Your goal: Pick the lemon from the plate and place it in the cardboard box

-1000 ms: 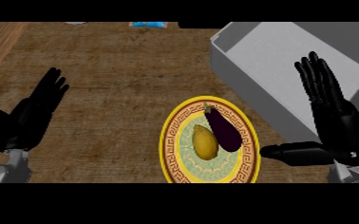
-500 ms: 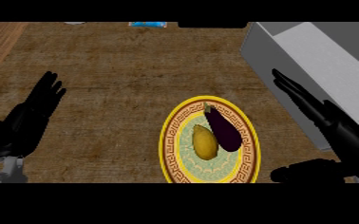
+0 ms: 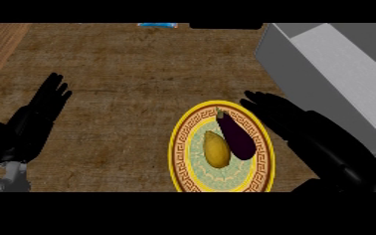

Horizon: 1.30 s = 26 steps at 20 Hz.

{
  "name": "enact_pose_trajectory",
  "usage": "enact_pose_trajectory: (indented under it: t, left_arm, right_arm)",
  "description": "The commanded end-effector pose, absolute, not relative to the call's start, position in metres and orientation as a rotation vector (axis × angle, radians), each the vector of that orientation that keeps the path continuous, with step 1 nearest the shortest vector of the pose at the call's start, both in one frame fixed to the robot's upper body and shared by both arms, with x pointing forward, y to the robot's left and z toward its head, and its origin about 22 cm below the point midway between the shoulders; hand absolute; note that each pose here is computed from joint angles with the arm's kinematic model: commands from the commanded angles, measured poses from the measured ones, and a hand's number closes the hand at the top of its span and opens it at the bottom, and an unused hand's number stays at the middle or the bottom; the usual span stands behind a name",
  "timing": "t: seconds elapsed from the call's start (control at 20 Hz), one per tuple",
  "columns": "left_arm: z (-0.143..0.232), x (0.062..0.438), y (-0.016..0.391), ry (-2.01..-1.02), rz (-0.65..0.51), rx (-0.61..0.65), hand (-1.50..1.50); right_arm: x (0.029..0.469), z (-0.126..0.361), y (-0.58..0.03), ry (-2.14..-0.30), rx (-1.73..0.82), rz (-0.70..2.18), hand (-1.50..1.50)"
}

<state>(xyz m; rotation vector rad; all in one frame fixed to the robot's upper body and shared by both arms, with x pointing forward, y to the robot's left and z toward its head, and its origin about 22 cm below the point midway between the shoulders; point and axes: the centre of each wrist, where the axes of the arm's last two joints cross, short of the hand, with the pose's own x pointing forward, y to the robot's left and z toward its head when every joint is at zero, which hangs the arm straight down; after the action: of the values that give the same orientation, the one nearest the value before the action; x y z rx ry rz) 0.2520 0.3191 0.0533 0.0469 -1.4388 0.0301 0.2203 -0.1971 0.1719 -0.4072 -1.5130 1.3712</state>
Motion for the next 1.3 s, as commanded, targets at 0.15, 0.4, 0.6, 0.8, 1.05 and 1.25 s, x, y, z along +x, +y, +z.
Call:
enact_pose_trajectory:
  t: [0.15,0.4,0.6,0.8,1.05,1.25]
  left_arm:
    - [0.061,0.253,0.299,-1.448,0.050,0.039,0.00]
    - [0.050,0.262,0.315,-1.436,0.036,0.073,0.00]
    - [0.045,0.242,0.341,-1.430,0.054,0.047,0.00]
    - [0.039,0.239,0.335,-1.436,0.043,0.046,0.00]
    - [0.068,0.242,0.292,-1.457,0.059,0.052,0.00]
    - [0.041,0.248,0.311,-1.443,0.032,0.074,0.00]
  right_arm:
    - [0.228,0.179,-0.143,-1.276,-0.386,1.448,-1.50]
    - [0.238,0.169,-0.109,-1.204,-0.410,1.465,-1.50]
    - [0.238,0.166,-0.128,-1.167,-0.409,1.476,-1.50]
    - [0.236,0.152,-0.120,-1.154,-0.404,1.480,-1.50]
    - [0.245,0.156,-0.119,-1.173,-0.362,1.476,-1.50]
    - [0.250,0.145,-0.138,-1.227,-0.393,1.475,-1.50]
